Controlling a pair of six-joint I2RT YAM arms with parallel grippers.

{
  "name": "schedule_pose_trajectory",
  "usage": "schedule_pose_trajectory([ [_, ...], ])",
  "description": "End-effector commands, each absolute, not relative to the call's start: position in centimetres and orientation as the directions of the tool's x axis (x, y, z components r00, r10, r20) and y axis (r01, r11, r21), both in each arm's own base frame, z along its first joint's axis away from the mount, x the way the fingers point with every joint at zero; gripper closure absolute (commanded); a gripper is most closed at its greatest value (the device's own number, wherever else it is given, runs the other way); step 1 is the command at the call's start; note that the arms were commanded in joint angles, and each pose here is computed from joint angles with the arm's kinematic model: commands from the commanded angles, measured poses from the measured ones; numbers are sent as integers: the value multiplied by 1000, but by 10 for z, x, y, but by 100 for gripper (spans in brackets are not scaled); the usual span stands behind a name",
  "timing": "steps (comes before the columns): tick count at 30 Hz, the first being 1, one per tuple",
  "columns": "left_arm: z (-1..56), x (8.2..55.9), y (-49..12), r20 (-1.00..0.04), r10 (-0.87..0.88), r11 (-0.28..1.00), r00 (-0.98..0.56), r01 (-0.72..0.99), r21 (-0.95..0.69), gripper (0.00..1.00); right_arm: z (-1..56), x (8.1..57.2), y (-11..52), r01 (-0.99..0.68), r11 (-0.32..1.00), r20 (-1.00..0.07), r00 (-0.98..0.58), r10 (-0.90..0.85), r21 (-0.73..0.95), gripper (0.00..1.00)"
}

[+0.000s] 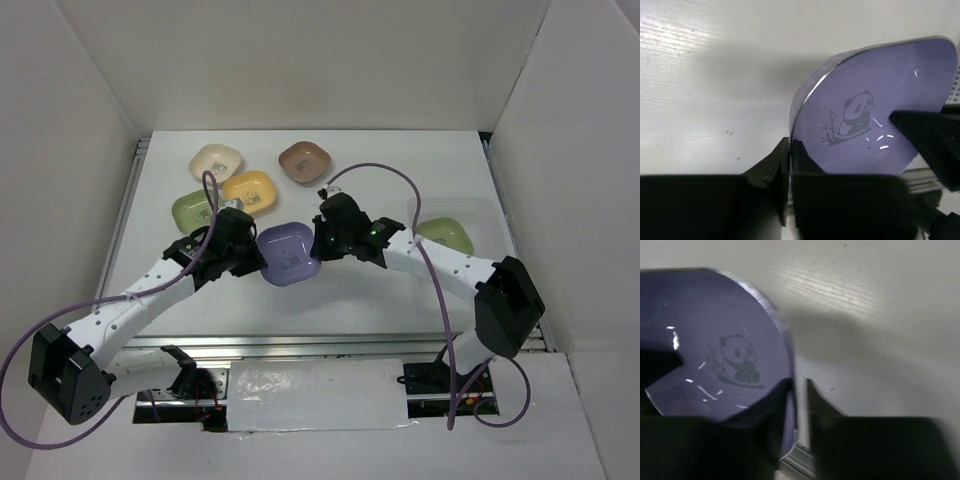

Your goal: Place the plates into the plastic bin on the countertop

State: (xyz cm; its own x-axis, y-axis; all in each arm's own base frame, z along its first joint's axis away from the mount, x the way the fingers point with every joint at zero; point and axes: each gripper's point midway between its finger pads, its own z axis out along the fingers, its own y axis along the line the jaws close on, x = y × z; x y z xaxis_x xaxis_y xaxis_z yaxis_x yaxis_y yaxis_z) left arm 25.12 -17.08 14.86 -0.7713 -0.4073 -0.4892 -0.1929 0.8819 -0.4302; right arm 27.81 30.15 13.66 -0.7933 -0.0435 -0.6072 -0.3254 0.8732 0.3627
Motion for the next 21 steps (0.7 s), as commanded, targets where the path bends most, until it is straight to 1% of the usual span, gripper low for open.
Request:
schedule_pose_trajectory([
  [1,172,259,-175,-536,-401,884,-743,-162,-438,74,143,298,296,-248,902,-663,-746,54,352,100],
  [2,174,259,-172,-544,-404,887,-735,-171,-428,30,143,302,289,-220,911,-669,-739,77,348,100],
  [3,176,260,-168,-547,-422,885,-723,-198,-421,1,154,304,280,-197,912,-686,-719,115,359,100],
  [4,184,264,-164,-562,-435,883,-703,-213,-417,1,146,301,267,-140,921,-665,-732,151,364,100],
  [5,185,265,-147,-585,-449,889,-676,-274,-366,1,157,308,242,-68,921,-670,-707,227,385,100],
  [6,194,269,-139,-604,-461,886,-649,-302,-352,1,147,302,219,9,925,-643,-716,272,380,100],
  [7,194,270,-115,-629,-483,874,-609,-386,-296,1,163,309,185,85,904,-653,-664,365,419,100],
  [8,197,272,-105,-646,-492,864,-584,-421,-278,1,165,299,180,89,898,-646,-663,377,432,100],
  [9,198,274,-95,-657,-502,852,-562,-450,-267,1,166,306,145,190,873,-638,-616,462,448,100],
  [10,199,276,-85,-664,-514,840,-543,-476,-260,1,154,296,119,258,866,-625,-607,491,429,100],
  [11,196,280,-70,-669,-524,825,-527,-507,-248,1,171,291,97,287,839,-647,-538,541,462,100],
  [12,193,287,-65,-671,-534,817,-514,-516,-255,1,161,287,55,406,796,-644,-471,603,448,100],
  [14,186,295,-46,-660,-563,789,-498,-562,-249,1,171,279,18,468,735,-656,-357,665,490,100],
  [15,182,304,-46,-650,-574,784,-498,-563,-261,1,169,275,-19,550,675,-657,-273,703,493,100],
  [17,178,316,-30,-643,-593,763,-484,-594,-256,1,158,269,-37,586,618,-615,-243,751,524,100],
  [18,176,322,-30,-627,-603,760,-493,-594,-264,1,153,267,-46,609,587,-596,-223,771,532,100],
  [19,165,330,-21,-609,-619,743,-496,-622,-248,1,147,265,-62,643,528,-564,-176,807,555,100],
  [20,164,335,-16,-602,-625,737,-497,-629,-246,1,140,266,-65,655,498,-532,-169,830,568,100],
  [21,157,344,-20,-574,-630,743,-523,-622,-248,1,137,267,-68,656,469,-508,-150,849,591,100],
])
